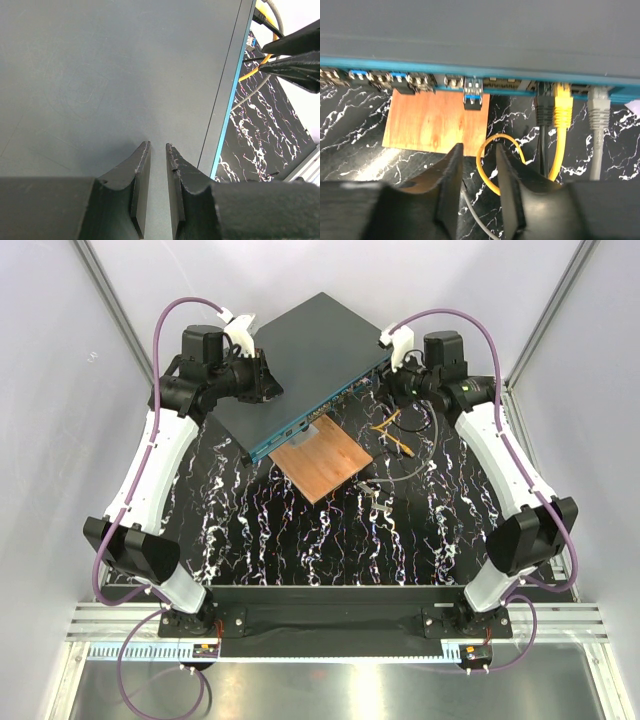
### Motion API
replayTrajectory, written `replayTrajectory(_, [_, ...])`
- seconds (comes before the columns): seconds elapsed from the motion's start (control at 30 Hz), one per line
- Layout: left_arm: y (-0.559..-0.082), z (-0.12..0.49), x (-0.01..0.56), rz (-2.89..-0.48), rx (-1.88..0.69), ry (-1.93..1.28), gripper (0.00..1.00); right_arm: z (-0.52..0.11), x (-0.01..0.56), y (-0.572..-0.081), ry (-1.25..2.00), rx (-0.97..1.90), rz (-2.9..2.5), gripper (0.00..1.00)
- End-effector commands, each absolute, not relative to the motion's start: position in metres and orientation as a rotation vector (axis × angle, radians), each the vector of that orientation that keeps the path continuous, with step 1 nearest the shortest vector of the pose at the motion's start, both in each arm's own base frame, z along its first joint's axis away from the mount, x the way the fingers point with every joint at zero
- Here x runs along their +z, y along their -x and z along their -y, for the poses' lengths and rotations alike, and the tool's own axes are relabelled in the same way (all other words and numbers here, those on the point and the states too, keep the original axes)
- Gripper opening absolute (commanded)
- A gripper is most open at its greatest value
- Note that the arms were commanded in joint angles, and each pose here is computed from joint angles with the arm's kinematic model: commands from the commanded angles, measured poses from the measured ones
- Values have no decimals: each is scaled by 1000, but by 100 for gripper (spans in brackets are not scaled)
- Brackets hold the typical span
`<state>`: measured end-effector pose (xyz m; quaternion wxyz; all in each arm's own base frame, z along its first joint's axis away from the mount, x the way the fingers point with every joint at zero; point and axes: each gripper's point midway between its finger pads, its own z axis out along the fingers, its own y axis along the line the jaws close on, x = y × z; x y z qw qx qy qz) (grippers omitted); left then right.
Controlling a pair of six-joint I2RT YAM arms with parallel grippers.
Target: Insert the plug into the switch port
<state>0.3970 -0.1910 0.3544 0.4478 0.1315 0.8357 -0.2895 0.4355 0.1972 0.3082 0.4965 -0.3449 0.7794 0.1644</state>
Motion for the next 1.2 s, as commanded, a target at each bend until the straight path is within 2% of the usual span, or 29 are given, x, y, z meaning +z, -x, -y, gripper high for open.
replayTrajectory(0.0, [-399, 193, 384, -1970, -731, -348, 24, -203, 330, -436, 826, 441, -1853, 37])
replayTrajectory(0.37, [-399, 194, 386, -1963, -736, -346, 24, -212, 330, -451, 794, 481, -1880, 33])
replayTrajectory(1.17, [-398, 194, 384, -1971, -745, -344, 24, -237, 337, -470, 810, 497, -1849, 33])
